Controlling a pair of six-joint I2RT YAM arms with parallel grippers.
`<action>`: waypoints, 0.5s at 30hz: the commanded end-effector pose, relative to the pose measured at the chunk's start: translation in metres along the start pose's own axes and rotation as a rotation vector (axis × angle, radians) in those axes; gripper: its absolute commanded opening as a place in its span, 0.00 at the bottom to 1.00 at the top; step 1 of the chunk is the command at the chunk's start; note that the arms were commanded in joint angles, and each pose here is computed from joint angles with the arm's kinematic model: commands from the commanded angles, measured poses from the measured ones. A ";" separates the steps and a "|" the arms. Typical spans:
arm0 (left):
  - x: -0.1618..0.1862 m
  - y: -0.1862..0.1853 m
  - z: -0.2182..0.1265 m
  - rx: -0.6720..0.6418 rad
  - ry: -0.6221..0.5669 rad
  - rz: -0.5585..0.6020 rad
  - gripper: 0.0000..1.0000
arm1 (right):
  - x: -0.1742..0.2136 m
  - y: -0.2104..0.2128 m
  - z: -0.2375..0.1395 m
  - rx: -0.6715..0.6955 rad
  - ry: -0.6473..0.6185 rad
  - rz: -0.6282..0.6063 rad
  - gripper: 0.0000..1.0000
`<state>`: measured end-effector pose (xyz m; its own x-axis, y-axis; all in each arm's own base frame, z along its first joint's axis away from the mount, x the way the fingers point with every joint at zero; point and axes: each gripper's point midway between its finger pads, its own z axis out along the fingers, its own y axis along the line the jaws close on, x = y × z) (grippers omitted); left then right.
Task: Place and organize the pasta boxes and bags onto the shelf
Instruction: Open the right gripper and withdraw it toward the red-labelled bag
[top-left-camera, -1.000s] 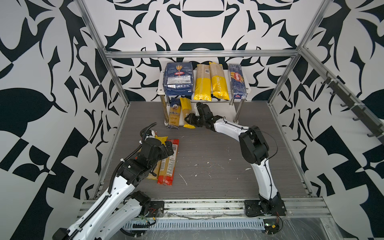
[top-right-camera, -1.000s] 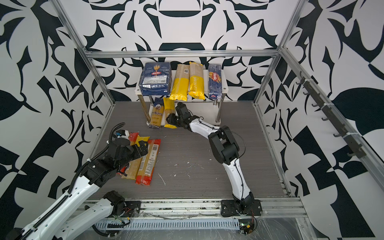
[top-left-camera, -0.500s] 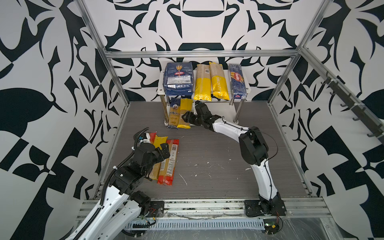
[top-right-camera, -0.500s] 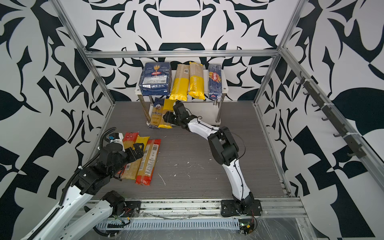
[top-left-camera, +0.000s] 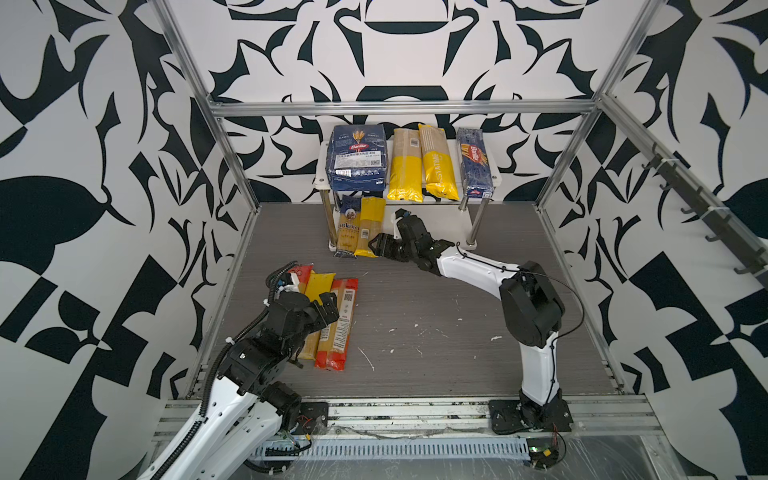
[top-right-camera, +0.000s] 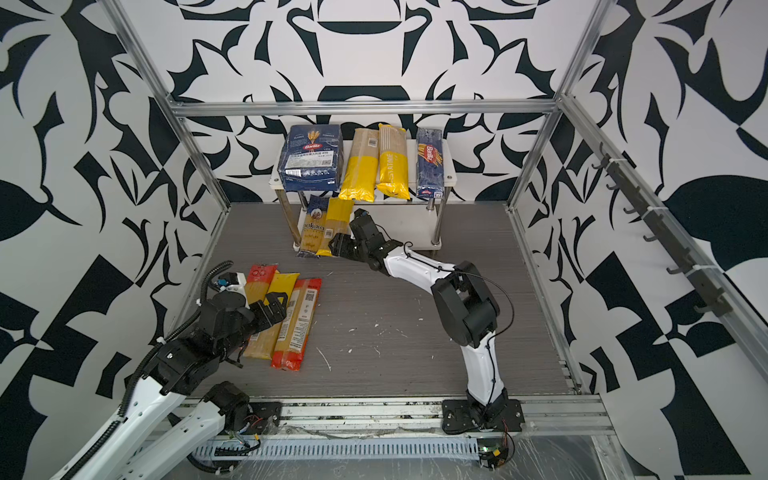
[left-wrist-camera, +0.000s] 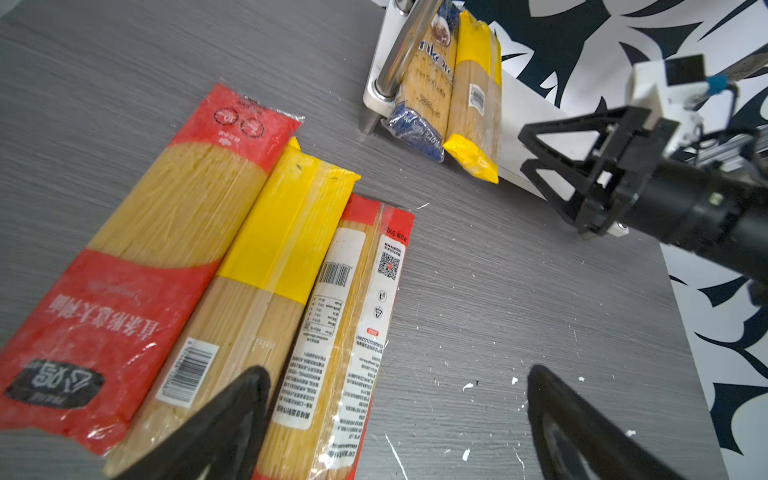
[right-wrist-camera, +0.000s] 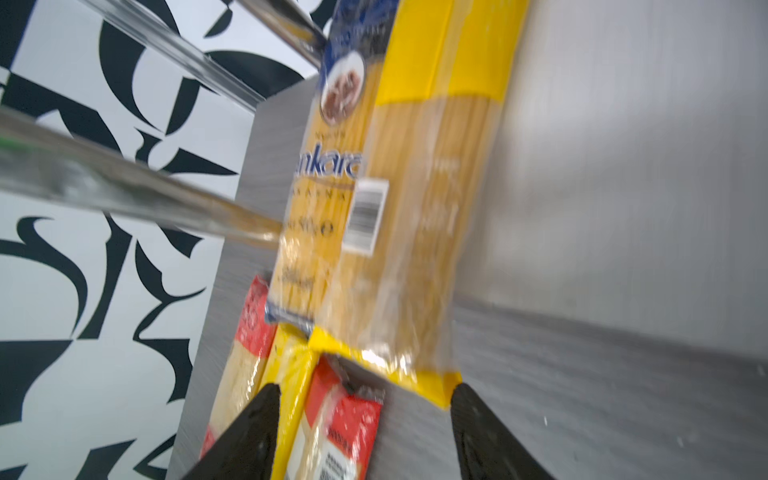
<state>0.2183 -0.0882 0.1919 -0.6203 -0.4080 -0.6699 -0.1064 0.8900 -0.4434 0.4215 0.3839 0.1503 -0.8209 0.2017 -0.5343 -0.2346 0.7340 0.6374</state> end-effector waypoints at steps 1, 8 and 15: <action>0.017 0.008 0.008 -0.027 0.059 -0.038 0.99 | 0.020 0.016 -0.022 -0.012 0.013 -0.047 0.68; 0.041 0.020 0.020 -0.064 0.130 -0.095 0.99 | 0.098 0.023 -0.053 0.041 0.120 -0.154 0.68; 0.068 0.031 0.035 -0.095 0.206 -0.183 1.00 | 0.143 0.014 -0.083 0.034 0.171 -0.163 0.69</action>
<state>0.2040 -0.0939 0.1246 -0.7235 -0.4723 -0.5034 -0.2422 0.8566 -0.4556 0.2574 0.3818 0.1203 -0.8666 -0.0603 -0.4954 -0.3614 0.7603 0.5397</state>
